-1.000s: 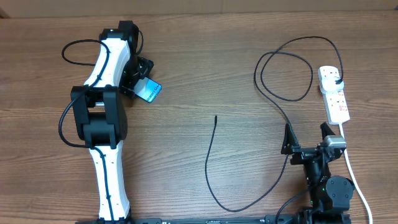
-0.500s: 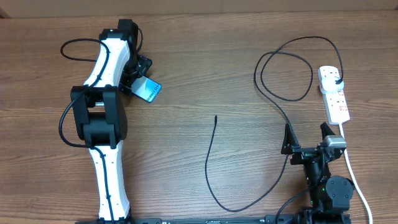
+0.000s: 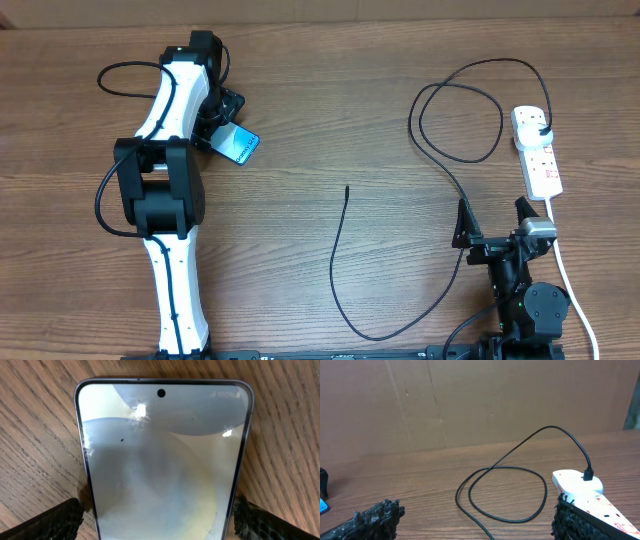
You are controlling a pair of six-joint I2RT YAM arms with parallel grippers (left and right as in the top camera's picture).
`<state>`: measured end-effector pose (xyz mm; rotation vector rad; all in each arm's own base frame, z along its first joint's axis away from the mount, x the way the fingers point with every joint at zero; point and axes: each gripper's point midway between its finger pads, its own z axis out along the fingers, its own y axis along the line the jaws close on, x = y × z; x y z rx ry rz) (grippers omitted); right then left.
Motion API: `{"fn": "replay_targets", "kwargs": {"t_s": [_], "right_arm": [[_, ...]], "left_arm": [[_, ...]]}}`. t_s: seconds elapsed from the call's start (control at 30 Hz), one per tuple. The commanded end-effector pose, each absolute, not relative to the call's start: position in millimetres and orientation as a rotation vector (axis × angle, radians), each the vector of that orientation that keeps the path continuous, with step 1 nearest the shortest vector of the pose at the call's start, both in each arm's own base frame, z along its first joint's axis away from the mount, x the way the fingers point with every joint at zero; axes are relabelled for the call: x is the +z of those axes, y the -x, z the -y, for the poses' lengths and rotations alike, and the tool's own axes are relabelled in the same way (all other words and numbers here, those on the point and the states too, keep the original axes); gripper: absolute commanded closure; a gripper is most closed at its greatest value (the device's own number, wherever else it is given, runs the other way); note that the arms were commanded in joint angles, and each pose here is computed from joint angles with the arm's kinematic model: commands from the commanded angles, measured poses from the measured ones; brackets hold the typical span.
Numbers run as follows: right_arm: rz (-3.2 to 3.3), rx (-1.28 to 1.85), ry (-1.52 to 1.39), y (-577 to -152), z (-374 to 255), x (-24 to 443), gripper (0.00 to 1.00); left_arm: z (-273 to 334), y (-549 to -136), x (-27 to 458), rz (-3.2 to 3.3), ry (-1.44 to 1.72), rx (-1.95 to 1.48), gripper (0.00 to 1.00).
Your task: Plug charger to phone and switch on socket
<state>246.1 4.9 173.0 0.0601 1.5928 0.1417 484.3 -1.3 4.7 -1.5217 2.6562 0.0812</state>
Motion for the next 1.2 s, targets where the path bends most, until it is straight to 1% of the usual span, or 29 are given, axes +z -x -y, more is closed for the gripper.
{"fn": "replay_targets", "kwargs": {"t_s": [0.0,0.27,0.57,0.9,1.17], "right_arm": [[-1.589,0.15,-0.062,-246.2,-6.1,171.2,0.0],[-1.589,0.15,-0.062,-246.2,-6.1,171.2,0.0],[-1.589,0.15,-0.062,-246.2,-6.1,171.2,0.0],[-1.589,0.15,-0.062,-246.2,-6.1,171.2,0.0],[-1.589,0.15,-0.062,-246.2,-6.1,171.2,0.0]], "left_arm": [[7.2,-480.0,-8.8,-2.713,1.467,0.13,0.0],[21.2,-479.0,-8.8,-2.744,1.416,0.125,0.0],[23.5,-479.4,-8.8,-2.741,1.416,0.123,0.0],[22.9,-476.6,-10.3,-2.718,1.476,0.131,0.0],[13.9,-466.1,-24.9,-2.717,1.546,0.145,0.0]]}}
